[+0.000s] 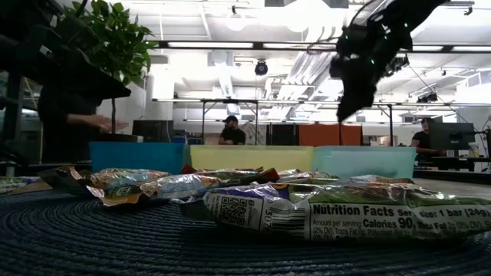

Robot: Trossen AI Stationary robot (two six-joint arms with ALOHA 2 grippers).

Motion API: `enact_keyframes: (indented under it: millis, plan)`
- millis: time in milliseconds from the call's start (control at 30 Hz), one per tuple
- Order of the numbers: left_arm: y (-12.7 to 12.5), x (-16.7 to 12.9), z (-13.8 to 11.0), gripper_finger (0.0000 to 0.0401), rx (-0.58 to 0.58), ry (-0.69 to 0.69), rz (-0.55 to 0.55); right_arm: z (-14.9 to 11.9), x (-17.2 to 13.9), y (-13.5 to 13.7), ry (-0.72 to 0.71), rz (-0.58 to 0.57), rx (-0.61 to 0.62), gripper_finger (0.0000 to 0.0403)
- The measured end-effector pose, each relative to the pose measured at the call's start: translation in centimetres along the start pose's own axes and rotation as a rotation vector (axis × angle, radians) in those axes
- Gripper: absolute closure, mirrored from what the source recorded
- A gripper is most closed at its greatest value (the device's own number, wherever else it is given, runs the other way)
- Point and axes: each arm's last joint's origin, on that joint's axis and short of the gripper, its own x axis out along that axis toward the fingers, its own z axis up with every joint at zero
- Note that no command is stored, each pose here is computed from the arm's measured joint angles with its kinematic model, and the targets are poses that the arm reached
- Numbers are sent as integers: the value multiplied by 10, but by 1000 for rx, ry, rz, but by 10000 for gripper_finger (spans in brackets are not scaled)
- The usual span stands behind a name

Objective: Pick and place Granola Bars by type
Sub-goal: Put the blue granola bar into the green bin

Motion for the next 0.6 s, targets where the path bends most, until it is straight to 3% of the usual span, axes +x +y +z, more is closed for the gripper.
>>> enact_keyframes:
  millis: [133,300,400,600]
  plan:
    - [0,0,0,270,0,0,0,17,-12,10,-78,178,-23,231]
    - [0,0,0,270,0,0,0,30,-20,36,-154,598,-60,231]
    - [0,0,0,270,0,0,0,33,-22,53,-137,781,-52,231]
    - [0,0,0,270,0,1,0,34,-19,89,-82,891,-124,231]
